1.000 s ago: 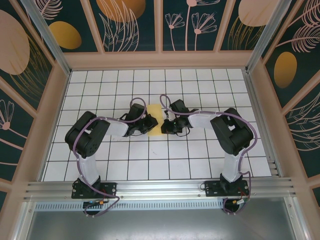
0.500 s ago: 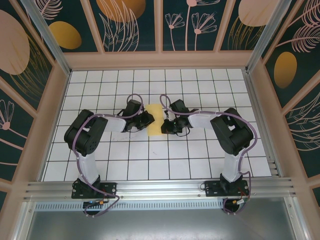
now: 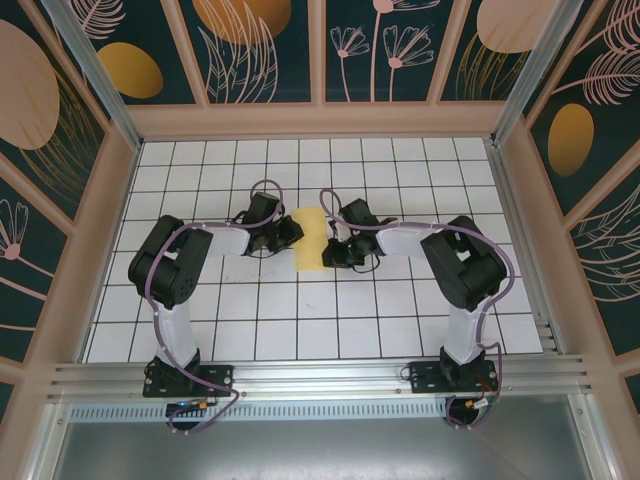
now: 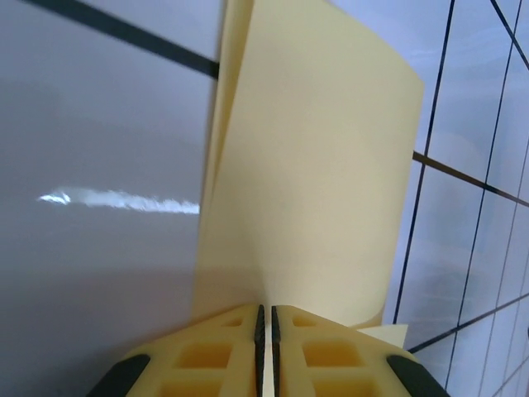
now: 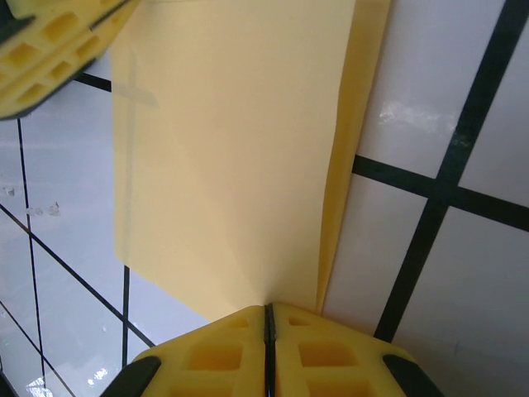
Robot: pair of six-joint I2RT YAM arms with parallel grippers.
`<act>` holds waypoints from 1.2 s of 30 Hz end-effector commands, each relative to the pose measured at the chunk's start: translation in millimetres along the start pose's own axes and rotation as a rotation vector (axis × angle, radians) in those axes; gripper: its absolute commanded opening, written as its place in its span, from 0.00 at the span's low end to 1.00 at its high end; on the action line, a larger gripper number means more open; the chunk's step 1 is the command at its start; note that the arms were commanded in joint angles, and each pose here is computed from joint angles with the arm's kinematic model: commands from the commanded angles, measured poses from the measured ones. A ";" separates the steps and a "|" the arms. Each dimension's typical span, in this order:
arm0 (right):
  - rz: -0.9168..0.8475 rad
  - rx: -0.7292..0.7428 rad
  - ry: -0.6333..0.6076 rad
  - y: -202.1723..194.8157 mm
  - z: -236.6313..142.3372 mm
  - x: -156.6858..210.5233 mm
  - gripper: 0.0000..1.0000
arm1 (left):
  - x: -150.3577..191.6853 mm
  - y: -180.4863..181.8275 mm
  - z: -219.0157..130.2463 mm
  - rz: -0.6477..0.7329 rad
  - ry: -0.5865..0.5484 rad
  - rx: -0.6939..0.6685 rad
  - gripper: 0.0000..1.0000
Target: Fold a paper plane with a square sheet of paper (pick it up from the middle)
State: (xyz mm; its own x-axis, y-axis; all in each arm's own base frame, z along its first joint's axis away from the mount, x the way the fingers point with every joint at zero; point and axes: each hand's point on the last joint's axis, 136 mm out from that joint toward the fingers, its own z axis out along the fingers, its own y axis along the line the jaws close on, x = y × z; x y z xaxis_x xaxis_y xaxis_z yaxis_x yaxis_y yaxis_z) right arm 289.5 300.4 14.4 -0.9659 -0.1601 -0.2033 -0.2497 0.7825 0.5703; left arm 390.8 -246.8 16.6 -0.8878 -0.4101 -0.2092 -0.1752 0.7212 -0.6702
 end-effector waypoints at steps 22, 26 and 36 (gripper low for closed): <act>0.078 0.051 0.019 -18.2 -11.4 5.7 0.09 | 16.2 -58.8 -33.7 0.102 -0.042 0.182 0.15; 0.073 0.023 0.003 -10.6 -14.9 -1.5 0.09 | 22.7 -54.3 -15.2 0.093 -0.007 0.166 0.14; 0.034 -0.056 -0.032 12.0 -25.8 -14.8 0.10 | 18.9 -34.2 9.8 0.099 0.007 0.063 0.11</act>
State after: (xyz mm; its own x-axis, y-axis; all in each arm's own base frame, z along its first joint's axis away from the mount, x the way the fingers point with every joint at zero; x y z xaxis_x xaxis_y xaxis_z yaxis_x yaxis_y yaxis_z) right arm 294.9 291.6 19.5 -0.9766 -0.1195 -0.1786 -0.2034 0.7827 0.5883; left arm 372.8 -285.9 27.1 -0.9120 -0.3313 -0.2421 -0.0661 0.7009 -0.7102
